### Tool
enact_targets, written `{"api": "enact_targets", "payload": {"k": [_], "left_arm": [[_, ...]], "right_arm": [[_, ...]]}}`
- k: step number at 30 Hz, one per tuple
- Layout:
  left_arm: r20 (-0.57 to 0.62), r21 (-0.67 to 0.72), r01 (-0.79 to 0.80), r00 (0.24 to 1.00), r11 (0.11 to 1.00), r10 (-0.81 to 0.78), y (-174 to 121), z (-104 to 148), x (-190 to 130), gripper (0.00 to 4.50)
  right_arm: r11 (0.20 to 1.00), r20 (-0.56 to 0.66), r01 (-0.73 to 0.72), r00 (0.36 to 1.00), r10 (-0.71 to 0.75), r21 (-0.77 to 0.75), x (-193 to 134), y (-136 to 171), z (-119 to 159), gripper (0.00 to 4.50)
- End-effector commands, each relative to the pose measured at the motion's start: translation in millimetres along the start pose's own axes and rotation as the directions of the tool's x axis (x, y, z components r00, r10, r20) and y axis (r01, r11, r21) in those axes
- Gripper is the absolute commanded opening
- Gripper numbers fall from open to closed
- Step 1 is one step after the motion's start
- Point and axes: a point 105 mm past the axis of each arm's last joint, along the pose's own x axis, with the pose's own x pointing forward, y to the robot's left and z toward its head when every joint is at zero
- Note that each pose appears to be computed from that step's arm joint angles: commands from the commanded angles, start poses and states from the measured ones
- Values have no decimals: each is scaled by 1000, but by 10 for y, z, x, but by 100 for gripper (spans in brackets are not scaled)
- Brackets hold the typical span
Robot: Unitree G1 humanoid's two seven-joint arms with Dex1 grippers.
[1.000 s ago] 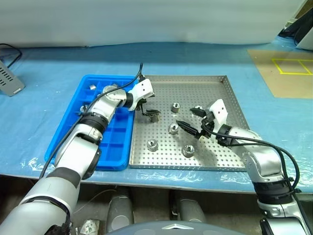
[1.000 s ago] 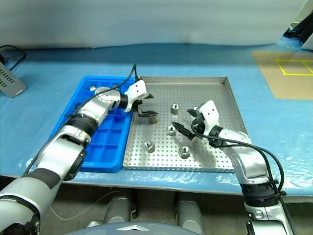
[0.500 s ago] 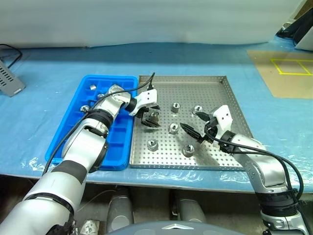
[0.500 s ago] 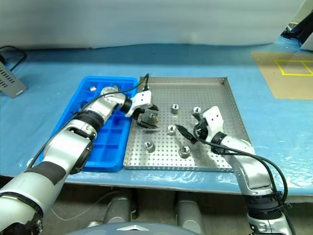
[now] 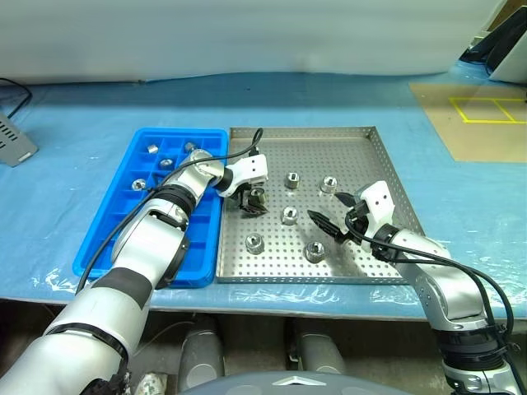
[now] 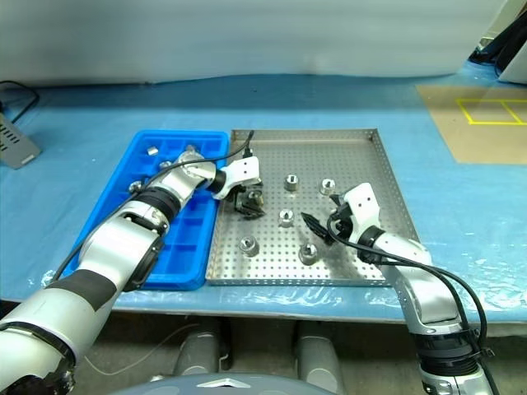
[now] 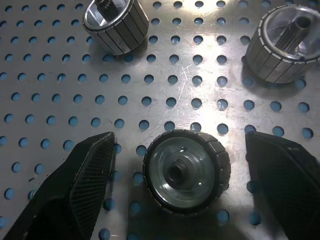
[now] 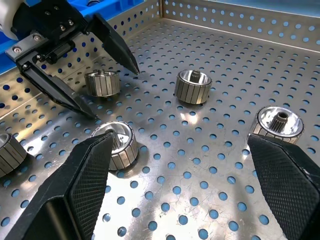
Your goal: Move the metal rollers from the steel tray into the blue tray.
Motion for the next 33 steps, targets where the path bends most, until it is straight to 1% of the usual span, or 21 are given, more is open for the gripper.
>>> {"api": "enact_targets", "payload": {"k": [1,2,5,7,9,10,11,13,16,19,20,22,23,24,25,26,27,29,33], "left_arm": [[-25,-20,28,999,999,-28,-59,-114,-2,357],[-27,-19,23,999,1000,-24,-54,-115,0,327],[-37,-1,51,998,999,-51,-92,-147,-11,327],[-36,6,55,998,998,-55,-98,-157,-22,294],[-37,9,44,998,999,-44,-83,-159,-30,244],[-30,8,51,998,999,-50,-87,-148,-35,244],[-15,16,51,999,999,-51,-85,-125,-40,221],[8,19,42,999,999,-42,-74,-97,-47,193],[-1,14,34,999,999,-34,-70,-140,-66,190],[53,16,39,998,999,-40,-57,-74,-122,190],[89,26,40,995,999,-42,-45,-17,-157,190],[227,65,58,971,996,-72,-36,201,-292,190],[306,67,59,949,996,-77,-20,323,-373,190],[392,39,64,917,997,-75,-1,445,-473,190],[453,23,74,888,997,-77,-6,518,-560,190],[490,22,77,868,997,-78,-41,534,-649,190],[507,25,73,858,997,-76,-87,524,-724,190],[503,33,44,862,998,-55,-203,436,-902,190],[487,-23,-88,869,996,88,-326,337,-1332,190]], "right_arm": [[999,41,5,999,-3,-37,-20,15,137,450],[999,42,5,999,-3,-37,-15,20,137,450],[999,42,6,999,-5,-35,2,26,132,450],[999,43,7,999,-5,-37,12,22,137,450],[999,45,9,999,-7,-39,17,10,148,450],[999,48,10,999,-8,-40,19,4,157,450],[999,50,10,999,-8,-41,21,0,164,450],[999,51,8,999,-6,-43,27,-4,170,450],[999,57,2,998,0,-40,49,6,183,450],[999,70,-18,997,19,-27,65,35,213,450],[999,75,-26,997,27,-25,67,45,231,450],[998,91,-52,994,55,-28,63,73,288,450],[997,102,-70,992,72,-28,57,94,320,450],[995,116,-94,989,97,-28,51,123,364,450],[993,126,-117,985,119,-25,48,150,400,450],[989,128,-146,981,149,-30,53,187,431,450],[984,126,-174,976,177,-38,62,222,454,450],[967,124,-249,959,253,-49,85,314,523,450],[917,85,-388,914,396,-91,137,441,587,450]]}}
